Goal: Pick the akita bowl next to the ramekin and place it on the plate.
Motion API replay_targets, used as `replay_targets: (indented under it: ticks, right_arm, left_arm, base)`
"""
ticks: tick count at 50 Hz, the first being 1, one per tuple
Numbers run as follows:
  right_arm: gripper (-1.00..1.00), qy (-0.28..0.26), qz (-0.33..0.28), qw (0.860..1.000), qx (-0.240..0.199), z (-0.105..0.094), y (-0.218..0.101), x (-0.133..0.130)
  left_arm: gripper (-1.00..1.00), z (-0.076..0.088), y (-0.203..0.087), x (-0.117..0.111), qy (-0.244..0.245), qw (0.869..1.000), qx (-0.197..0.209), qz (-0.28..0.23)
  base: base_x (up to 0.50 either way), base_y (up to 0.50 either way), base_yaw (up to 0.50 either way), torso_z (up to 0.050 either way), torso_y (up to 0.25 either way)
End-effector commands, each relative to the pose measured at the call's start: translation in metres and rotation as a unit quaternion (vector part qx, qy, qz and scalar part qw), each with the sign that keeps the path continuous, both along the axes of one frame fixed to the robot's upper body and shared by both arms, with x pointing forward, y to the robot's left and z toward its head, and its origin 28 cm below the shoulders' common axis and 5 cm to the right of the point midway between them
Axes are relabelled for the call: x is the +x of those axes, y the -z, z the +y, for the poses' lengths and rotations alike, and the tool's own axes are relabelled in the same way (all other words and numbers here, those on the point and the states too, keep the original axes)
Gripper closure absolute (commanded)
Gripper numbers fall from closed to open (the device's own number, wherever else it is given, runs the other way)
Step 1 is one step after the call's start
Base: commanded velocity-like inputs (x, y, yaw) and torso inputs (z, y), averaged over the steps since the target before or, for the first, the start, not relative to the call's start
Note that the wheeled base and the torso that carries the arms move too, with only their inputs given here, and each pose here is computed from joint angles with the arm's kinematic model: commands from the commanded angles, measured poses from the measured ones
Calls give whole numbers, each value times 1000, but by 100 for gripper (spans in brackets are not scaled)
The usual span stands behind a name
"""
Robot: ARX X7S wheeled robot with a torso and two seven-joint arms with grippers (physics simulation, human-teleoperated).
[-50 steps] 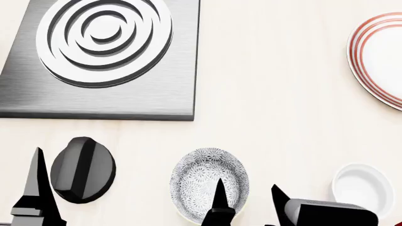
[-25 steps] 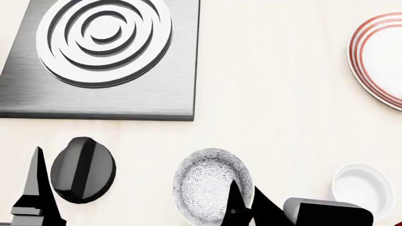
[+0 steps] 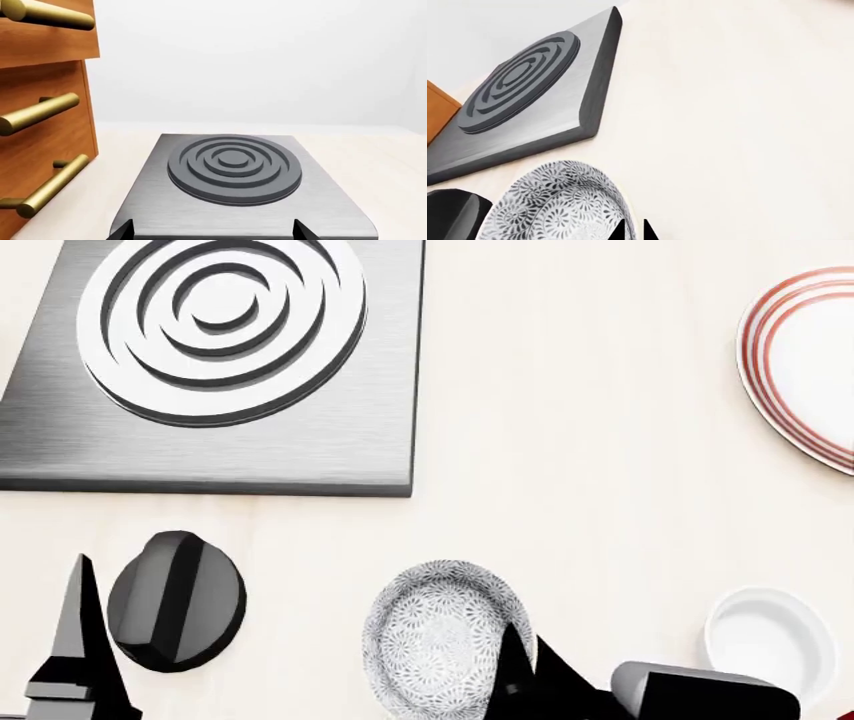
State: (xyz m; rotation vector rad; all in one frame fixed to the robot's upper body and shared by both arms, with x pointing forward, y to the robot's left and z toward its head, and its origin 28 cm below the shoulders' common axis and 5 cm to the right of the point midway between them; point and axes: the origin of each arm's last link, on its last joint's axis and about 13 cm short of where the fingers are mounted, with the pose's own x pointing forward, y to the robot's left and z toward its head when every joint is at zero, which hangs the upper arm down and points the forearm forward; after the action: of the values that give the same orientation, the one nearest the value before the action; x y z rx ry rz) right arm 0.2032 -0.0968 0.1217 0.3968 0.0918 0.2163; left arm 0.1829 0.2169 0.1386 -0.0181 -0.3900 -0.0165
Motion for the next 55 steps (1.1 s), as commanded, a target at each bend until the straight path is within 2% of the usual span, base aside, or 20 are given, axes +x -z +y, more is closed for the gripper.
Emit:
replay_targets:
  ticks: [1,24,44,55]
  right_arm:
    - [100,7,-9,1000,20,-1,-3,-2]
    - [100,-5,-47,998,30,1,-32,-12]
    - [100,-10,-64,997,30,-4,-62,4]
    - [100,-22,-61,996,57,-8,-76,17]
  left_arm:
    - [-100,2,-1,1,-6,1000,1,-8]
    - [-100,1,-1,0,-4,1000,0,-8]
    - [-100,1,-5,0,-2,1000,-2,-13]
    - [-100,1,-3,1,-2,1000,-2,-10]
  base:
    - [0,0,0,0,0]
    - [0,0,0,0,0]
    - [0,0,0,0,0]
    - [0,0,0,0,0]
